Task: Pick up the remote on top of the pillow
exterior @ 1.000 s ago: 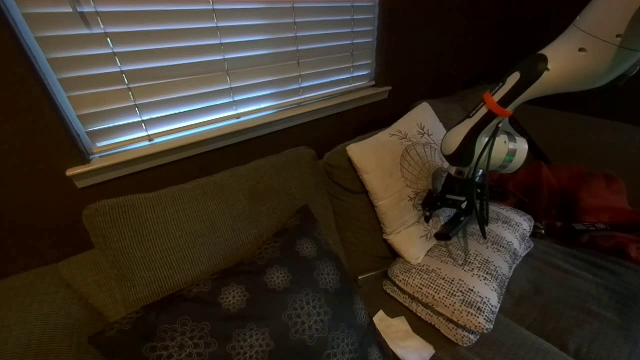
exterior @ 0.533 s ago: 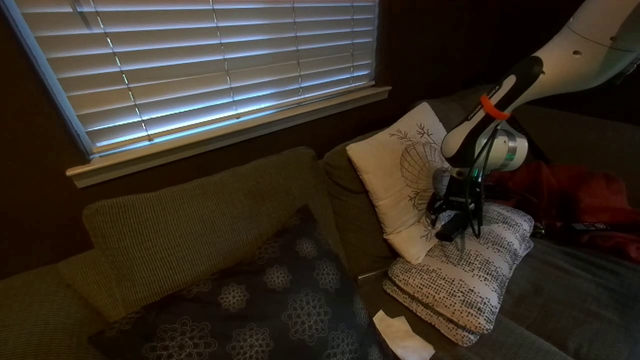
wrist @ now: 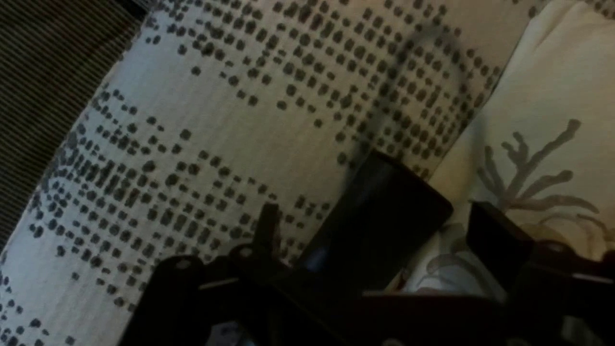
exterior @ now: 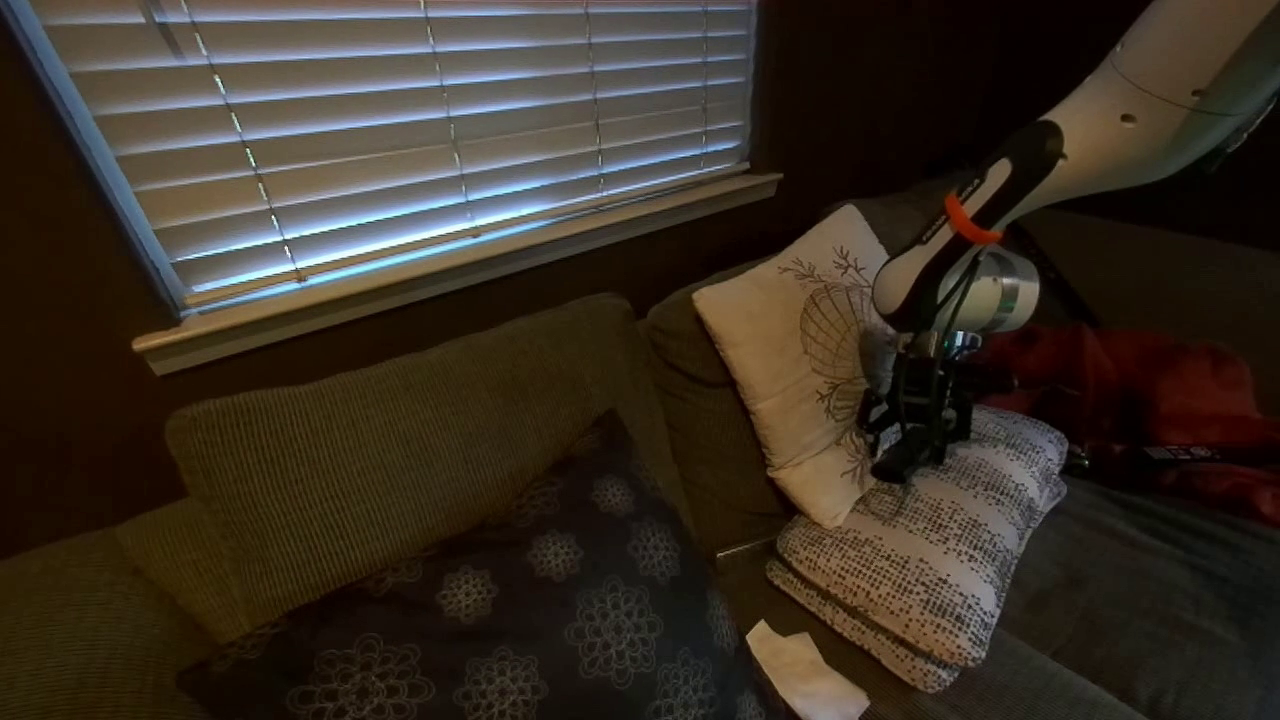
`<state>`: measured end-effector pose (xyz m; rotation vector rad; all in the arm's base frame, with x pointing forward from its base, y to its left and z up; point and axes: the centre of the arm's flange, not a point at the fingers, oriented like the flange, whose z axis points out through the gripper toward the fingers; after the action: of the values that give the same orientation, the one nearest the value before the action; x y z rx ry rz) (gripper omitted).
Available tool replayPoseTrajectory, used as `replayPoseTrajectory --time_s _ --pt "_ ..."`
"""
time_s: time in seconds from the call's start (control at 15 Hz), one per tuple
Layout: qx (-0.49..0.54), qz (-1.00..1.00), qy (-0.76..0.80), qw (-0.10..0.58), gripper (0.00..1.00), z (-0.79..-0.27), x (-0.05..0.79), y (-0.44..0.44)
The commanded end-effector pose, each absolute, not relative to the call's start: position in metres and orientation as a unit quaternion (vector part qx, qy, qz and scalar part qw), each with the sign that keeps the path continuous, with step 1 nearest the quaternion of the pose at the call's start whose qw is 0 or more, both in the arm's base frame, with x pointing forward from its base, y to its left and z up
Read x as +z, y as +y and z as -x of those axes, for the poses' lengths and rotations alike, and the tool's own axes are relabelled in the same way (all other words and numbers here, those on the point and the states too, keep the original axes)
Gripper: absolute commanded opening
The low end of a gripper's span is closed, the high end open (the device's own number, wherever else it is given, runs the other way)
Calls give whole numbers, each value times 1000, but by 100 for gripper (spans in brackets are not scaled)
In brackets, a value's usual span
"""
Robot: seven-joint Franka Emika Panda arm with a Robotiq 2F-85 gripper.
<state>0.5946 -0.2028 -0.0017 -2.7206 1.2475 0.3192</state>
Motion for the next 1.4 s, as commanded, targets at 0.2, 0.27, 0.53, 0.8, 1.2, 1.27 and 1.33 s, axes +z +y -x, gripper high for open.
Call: replayPoseTrajectory --time_s 0.2,0.27,0.53,0.8,1.2,1.27,1.33 --pt "118 902 413 44 100 -613 -22 -202" --pt "111 906 407 39 100 -615 -23 -201" --pt "95 918 385 24 100 -619 -27 -196" --pt "82 926 367 8 100 -623 -31 -191" --pt "90 924 372 14 52 -620 -27 -191" --pt "91 923 374 16 50 -619 -26 -192" --pt "91 922 376 18 45 -618 -25 -192"
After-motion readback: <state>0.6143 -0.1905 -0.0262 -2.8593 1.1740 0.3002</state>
